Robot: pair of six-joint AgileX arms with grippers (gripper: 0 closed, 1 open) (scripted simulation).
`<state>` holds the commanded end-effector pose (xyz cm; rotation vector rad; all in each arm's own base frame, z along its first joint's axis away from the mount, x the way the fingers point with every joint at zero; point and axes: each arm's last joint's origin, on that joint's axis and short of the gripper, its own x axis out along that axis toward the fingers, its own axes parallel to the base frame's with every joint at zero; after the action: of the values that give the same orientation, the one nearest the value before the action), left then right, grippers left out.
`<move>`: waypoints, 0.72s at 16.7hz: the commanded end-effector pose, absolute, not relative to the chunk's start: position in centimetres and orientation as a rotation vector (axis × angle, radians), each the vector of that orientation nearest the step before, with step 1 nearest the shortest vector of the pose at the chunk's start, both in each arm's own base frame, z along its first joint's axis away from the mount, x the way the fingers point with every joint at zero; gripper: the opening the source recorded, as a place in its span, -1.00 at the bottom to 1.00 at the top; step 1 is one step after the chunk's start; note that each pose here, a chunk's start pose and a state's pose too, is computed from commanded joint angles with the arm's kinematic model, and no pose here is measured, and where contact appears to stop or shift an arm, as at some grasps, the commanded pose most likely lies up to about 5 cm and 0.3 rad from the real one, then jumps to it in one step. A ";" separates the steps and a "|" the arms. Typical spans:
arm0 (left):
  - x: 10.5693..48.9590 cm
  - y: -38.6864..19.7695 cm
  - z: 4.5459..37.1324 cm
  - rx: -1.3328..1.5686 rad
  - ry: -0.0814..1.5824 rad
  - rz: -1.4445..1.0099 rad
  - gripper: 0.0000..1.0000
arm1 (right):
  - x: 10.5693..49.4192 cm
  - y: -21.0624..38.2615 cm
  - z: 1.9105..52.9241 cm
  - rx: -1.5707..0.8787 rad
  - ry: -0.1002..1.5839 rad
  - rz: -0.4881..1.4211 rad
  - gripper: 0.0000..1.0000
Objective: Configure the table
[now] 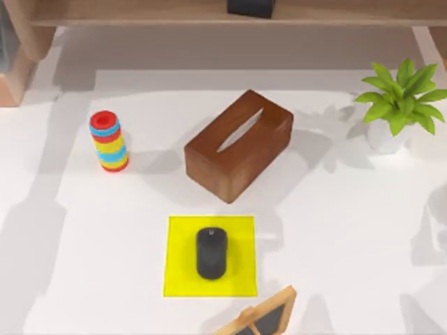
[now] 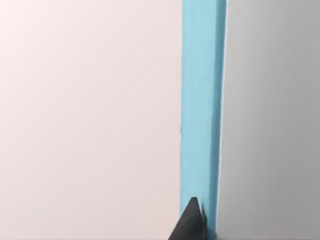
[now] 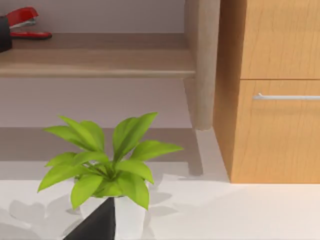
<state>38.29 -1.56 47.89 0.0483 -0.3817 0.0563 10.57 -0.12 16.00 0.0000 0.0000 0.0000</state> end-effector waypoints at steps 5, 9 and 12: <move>36.0 9.0 46.8 0.290 -0.635 0.166 -1.00 | 10.6 -0.1 16.0 0.000 0.000 0.000 1.00; 32.8 17.2 42.9 0.573 -0.681 0.285 -1.00 | 10.6 -0.1 16.0 0.000 0.000 0.000 1.00; 30.2 22.3 38.4 0.773 -0.589 0.370 -1.00 | 10.6 -0.1 16.0 0.000 0.000 0.000 1.00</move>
<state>30.22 22.26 38.39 0.7730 -0.5890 0.3699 10.57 -0.12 16.00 0.0000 0.0000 0.0000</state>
